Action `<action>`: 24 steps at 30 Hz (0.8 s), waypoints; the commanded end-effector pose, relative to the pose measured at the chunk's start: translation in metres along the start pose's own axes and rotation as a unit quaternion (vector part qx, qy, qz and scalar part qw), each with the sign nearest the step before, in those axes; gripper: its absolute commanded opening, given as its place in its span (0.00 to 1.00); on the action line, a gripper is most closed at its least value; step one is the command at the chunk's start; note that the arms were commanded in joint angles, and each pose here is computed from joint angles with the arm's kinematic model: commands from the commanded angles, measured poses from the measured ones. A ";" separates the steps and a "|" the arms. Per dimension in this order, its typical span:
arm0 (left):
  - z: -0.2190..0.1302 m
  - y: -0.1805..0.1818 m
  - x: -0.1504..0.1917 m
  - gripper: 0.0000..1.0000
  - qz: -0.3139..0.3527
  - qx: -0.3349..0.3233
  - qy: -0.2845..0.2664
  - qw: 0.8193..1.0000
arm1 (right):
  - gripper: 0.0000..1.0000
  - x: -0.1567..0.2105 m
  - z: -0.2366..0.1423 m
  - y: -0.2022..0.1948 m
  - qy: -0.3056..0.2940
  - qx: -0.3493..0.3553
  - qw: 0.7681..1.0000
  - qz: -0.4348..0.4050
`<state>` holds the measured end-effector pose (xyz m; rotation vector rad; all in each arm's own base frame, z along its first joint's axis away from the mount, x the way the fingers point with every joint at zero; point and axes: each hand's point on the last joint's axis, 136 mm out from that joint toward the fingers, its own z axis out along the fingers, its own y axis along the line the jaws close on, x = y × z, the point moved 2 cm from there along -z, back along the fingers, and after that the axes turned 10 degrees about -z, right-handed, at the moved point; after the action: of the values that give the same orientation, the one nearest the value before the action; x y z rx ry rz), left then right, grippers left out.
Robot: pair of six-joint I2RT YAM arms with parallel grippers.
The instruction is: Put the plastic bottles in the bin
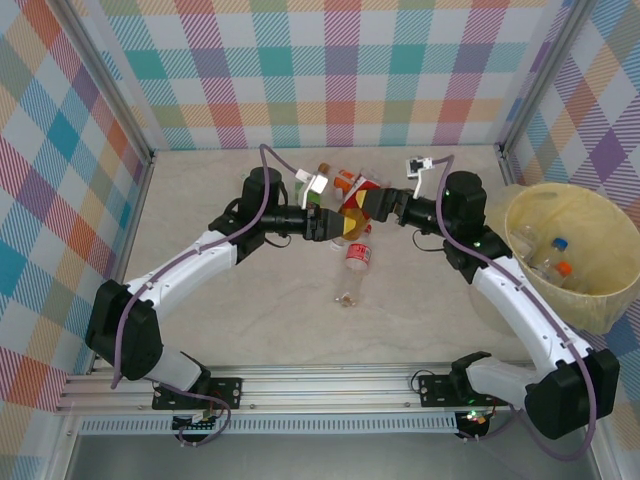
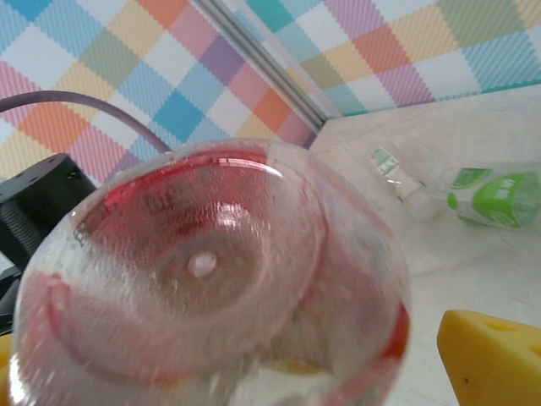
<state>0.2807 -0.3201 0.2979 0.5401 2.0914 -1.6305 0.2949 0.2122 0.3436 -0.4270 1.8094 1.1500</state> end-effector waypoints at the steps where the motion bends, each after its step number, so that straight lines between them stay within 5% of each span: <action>1: -0.005 -0.033 0.000 0.52 0.037 0.058 0.010 0.998 | 0.99 -0.017 0.004 0.027 -0.015 -0.073 0.997 -0.031; 5: -0.004 -0.033 -0.003 0.52 0.037 0.054 0.005 0.998 | 0.95 -0.020 0.006 0.030 -0.019 -0.080 0.996 -0.035; 9: -0.002 -0.030 -0.004 0.52 0.031 0.049 0.003 0.998 | 0.72 -0.022 0.004 0.028 -0.029 -0.069 0.997 -0.036; 15: -0.002 -0.029 -0.009 0.53 0.026 0.041 -0.006 0.999 | 0.63 -0.023 0.000 0.022 -0.035 -0.036 0.998 -0.041; 20: -0.007 -0.024 -0.016 0.99 0.017 0.002 -0.031 0.999 | 0.59 -0.030 -0.013 0.001 -0.035 0.074 0.996 -0.044; 24: -0.017 -0.009 -0.025 1.00 0.012 -0.065 -0.076 0.995 | 0.59 -0.044 -0.041 -0.016 -0.026 0.194 0.978 -0.069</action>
<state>0.2878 -0.3178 0.3023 0.4487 2.1039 -1.5823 0.3078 0.1958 0.3648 -0.3510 1.8347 0.9367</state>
